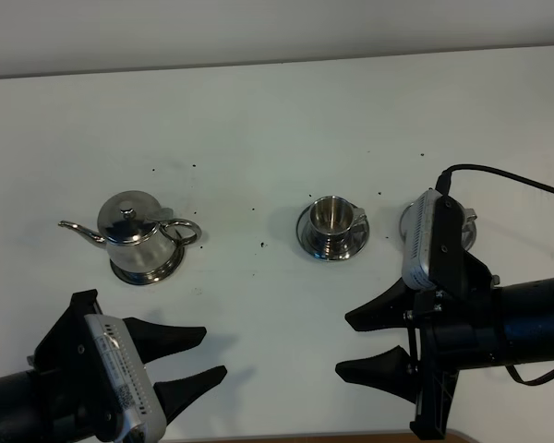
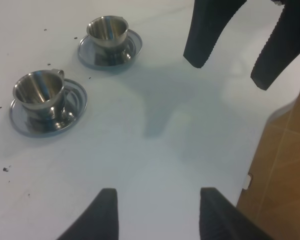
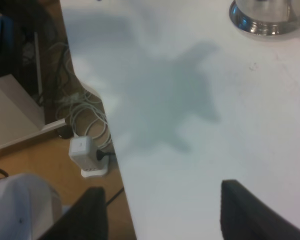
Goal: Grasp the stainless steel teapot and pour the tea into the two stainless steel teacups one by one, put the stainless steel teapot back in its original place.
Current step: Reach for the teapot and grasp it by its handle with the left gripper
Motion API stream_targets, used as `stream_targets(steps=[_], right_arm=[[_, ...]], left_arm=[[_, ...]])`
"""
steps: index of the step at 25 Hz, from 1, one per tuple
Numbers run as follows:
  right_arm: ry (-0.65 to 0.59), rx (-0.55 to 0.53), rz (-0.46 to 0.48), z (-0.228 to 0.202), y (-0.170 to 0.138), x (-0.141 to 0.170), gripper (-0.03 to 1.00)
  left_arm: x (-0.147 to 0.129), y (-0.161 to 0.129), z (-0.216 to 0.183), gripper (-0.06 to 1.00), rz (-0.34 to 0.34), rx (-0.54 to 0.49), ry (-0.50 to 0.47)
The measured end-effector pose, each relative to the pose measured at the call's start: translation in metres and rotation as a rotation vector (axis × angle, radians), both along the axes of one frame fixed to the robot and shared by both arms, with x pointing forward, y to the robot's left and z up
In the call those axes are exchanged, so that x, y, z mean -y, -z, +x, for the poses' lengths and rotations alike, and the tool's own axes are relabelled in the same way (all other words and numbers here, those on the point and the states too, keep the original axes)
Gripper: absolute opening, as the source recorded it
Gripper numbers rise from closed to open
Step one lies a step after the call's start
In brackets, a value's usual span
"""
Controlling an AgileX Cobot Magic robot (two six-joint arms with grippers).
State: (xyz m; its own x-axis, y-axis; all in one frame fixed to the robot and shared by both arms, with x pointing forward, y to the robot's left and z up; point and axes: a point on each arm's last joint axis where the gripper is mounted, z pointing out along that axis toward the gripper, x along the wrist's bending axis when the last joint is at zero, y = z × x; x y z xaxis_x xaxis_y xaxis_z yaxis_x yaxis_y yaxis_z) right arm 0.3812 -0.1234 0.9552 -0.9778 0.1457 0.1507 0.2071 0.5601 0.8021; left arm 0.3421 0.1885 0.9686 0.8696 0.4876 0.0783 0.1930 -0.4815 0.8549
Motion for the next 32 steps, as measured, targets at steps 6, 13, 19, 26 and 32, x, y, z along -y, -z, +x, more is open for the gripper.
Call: stream_targets(steps=[6, 13, 19, 26, 32], right_arm=[[0.000, 0.000, 0.000, 0.0000, 0.0000, 0.0000, 0.50], [0.000, 0.000, 0.000, 0.0000, 0.0000, 0.0000, 0.50], [0.000, 0.000, 0.000, 0.0000, 0.0000, 0.0000, 0.50], [0.016, -0.008, 0.011, 0.0008, -0.0008, -0.0005, 0.50], [0.076, -0.038, 0.051, 0.0039, -0.0037, -0.0021, 0.50]], left_arm=[[0.0002, -0.0001, -0.0002, 0.44, -0.002, -0.001, 0.002], [0.0002, -0.0001, -0.0002, 0.44, -0.002, -0.001, 0.002], [0.0002, -0.0001, -0.0002, 0.44, -0.002, -0.001, 0.002], [0.0002, -0.0001, -0.0002, 0.44, -0.002, -0.001, 0.002], [-0.0002, 0.0001, 0.0002, 0.44, 0.001, -0.001, -0.003]])
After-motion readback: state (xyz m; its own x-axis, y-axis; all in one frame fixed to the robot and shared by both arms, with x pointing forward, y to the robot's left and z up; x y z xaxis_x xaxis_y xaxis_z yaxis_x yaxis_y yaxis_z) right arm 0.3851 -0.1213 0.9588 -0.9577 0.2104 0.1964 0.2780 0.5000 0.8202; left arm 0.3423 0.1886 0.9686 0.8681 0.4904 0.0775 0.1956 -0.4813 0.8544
